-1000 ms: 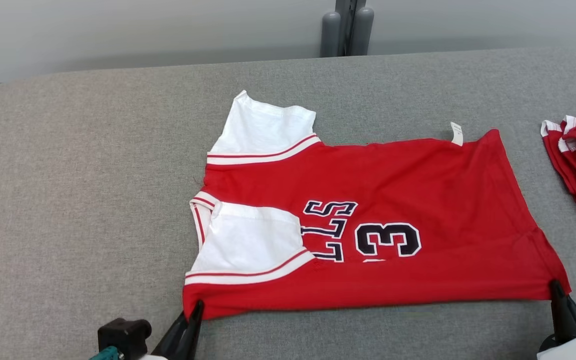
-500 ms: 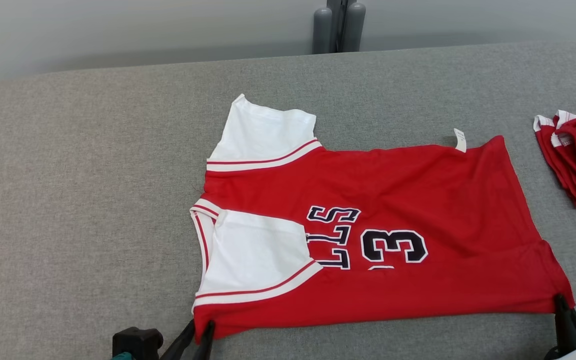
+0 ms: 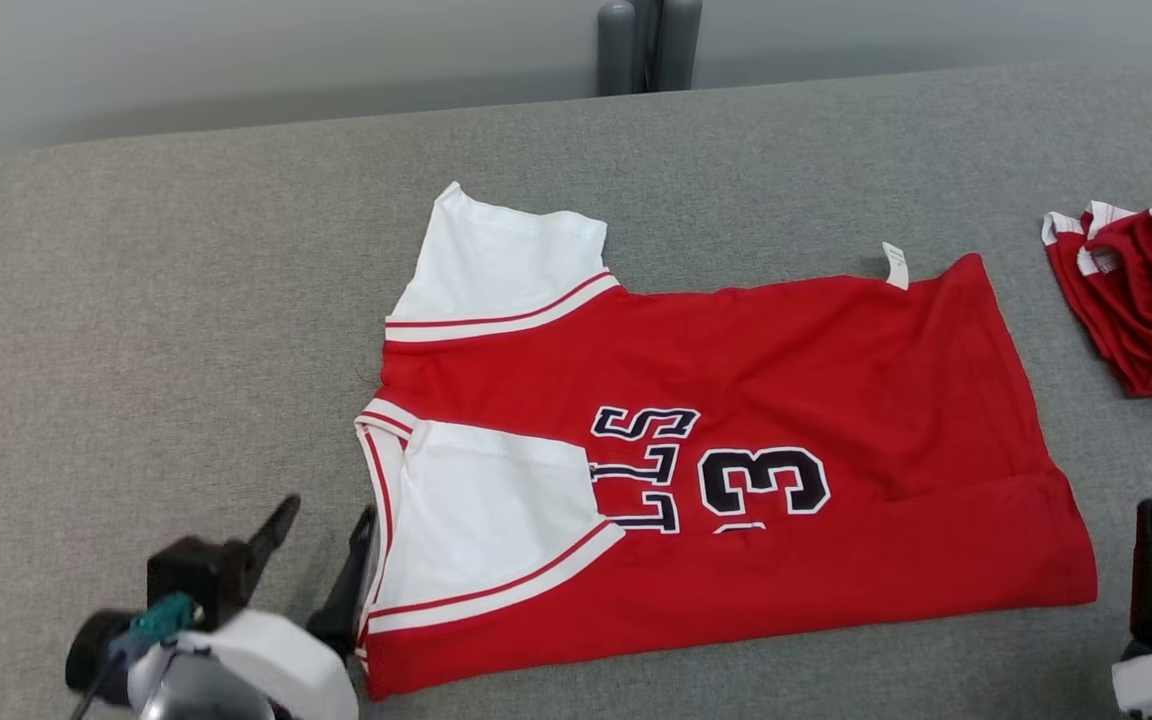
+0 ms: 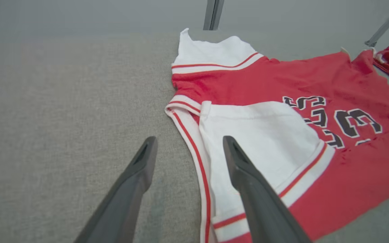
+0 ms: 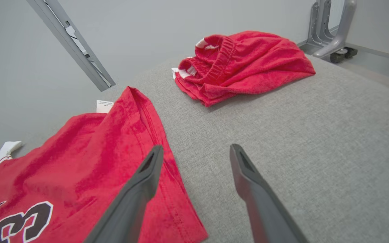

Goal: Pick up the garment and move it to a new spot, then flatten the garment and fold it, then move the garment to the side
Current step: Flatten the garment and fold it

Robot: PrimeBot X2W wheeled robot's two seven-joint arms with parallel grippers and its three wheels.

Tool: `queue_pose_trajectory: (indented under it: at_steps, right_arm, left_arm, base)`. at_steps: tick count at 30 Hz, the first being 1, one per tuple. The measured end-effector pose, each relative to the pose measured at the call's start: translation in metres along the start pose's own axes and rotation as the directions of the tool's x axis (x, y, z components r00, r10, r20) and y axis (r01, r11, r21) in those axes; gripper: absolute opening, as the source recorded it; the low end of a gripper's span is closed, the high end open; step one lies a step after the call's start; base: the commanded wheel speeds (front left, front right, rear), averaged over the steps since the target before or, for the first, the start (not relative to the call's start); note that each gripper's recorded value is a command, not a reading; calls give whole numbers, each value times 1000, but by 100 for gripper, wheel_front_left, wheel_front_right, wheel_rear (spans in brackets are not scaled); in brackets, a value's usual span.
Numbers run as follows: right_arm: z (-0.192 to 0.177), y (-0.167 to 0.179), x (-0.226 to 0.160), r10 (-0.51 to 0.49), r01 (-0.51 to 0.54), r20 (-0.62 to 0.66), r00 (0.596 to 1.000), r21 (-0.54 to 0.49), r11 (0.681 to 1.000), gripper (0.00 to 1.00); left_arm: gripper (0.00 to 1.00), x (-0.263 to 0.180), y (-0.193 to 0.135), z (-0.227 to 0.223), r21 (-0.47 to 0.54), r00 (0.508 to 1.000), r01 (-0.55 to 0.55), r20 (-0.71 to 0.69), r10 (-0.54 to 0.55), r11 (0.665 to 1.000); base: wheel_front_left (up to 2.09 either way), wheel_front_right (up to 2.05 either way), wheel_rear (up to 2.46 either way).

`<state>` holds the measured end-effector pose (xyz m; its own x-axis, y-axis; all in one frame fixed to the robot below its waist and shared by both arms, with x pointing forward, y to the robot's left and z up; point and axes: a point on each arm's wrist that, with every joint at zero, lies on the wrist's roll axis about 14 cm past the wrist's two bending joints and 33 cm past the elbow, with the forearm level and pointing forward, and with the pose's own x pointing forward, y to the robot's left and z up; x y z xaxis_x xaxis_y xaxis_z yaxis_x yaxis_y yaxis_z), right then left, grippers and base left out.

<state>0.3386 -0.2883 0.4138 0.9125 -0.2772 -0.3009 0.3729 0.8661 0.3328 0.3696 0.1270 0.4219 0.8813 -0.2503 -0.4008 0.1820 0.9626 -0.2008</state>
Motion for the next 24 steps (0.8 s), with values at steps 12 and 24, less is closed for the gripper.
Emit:
queue_pose_trajectory:
  at_steps: [12,24]
  right_arm:
    - [23,67,41,168,-163,27,985,-122,979,100]
    - [6,97,76,240,-241,-26,970,-172,955,100]
  left_arm:
    - [100,121,-8,95,254,992,55,97,-82,966]
    - [100,227,-20,60,281,992,85,-116,-54,956]
  base:
    - [0,0,0]
    - [0,0,0]
